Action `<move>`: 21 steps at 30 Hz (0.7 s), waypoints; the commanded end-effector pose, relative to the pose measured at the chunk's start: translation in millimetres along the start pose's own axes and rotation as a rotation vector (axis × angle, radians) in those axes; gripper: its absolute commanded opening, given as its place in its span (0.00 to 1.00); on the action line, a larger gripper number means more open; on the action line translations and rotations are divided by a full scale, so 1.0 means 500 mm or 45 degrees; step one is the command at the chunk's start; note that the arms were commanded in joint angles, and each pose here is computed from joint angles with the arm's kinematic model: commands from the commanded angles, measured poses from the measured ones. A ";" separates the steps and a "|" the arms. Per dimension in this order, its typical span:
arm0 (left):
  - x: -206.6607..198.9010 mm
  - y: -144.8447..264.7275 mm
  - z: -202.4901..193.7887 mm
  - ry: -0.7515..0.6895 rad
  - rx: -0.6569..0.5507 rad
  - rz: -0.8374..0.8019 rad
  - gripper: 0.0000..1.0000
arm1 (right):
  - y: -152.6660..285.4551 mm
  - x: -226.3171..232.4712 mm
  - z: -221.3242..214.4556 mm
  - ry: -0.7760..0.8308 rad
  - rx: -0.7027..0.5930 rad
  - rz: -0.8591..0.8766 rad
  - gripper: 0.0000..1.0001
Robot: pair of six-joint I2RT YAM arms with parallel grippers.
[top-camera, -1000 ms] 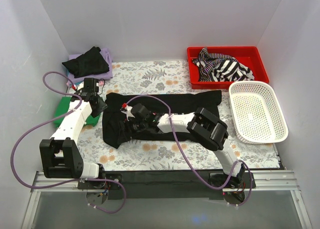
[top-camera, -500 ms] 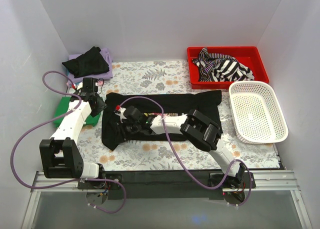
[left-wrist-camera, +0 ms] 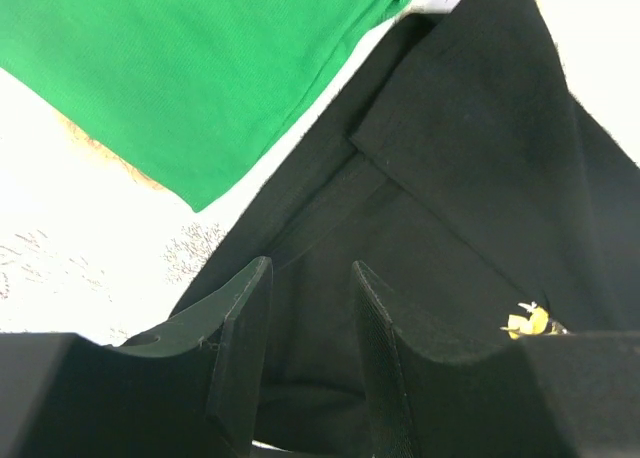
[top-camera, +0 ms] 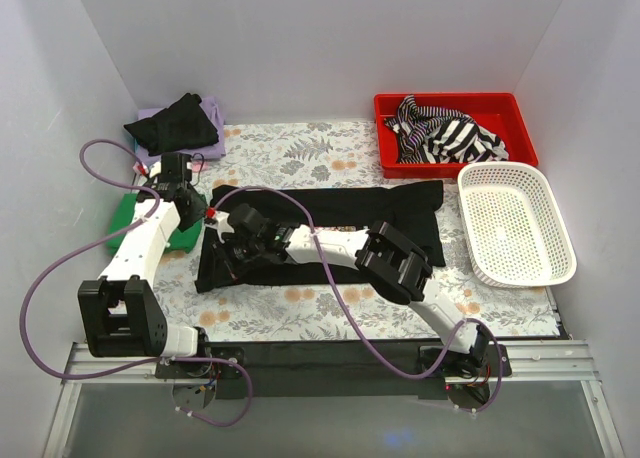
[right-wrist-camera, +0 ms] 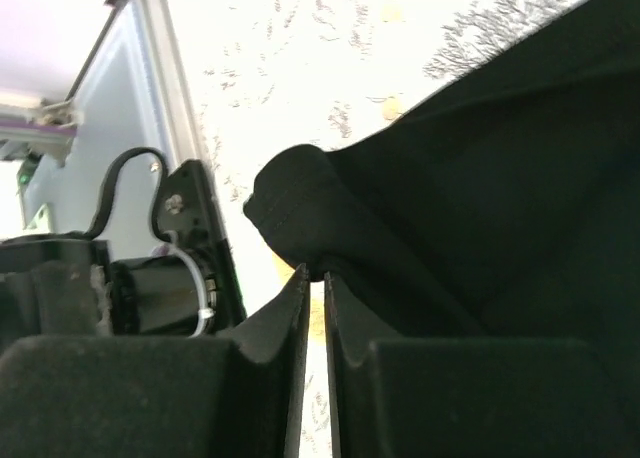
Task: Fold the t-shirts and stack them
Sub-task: Fold the tshirt
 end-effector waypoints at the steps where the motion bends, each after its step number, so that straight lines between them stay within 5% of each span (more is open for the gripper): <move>1: 0.000 0.038 0.032 -0.008 -0.075 -0.017 0.36 | -0.003 0.035 0.038 0.103 0.003 0.133 0.16; 16: 0.023 0.066 0.056 0.046 -0.142 0.013 0.36 | 0.015 -0.095 0.128 0.020 -0.136 -0.066 0.20; 20: 0.011 0.071 0.057 0.031 -0.131 -0.068 0.37 | 0.088 -0.117 0.138 0.063 -0.231 -0.263 0.32; 21: 0.009 0.069 0.056 0.027 -0.128 -0.088 0.37 | 0.117 -0.134 0.148 0.078 -0.298 -0.387 0.45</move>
Point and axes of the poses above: each gripper's point midway between its finger pads, its own y axis back along the fingers, its own x axis along the line the jaws close on, z = x × y, the point moved 8 cm from there along y, back along the fingers, and after that the axes turned 4 degrees about -y, right-handed, at the moved point
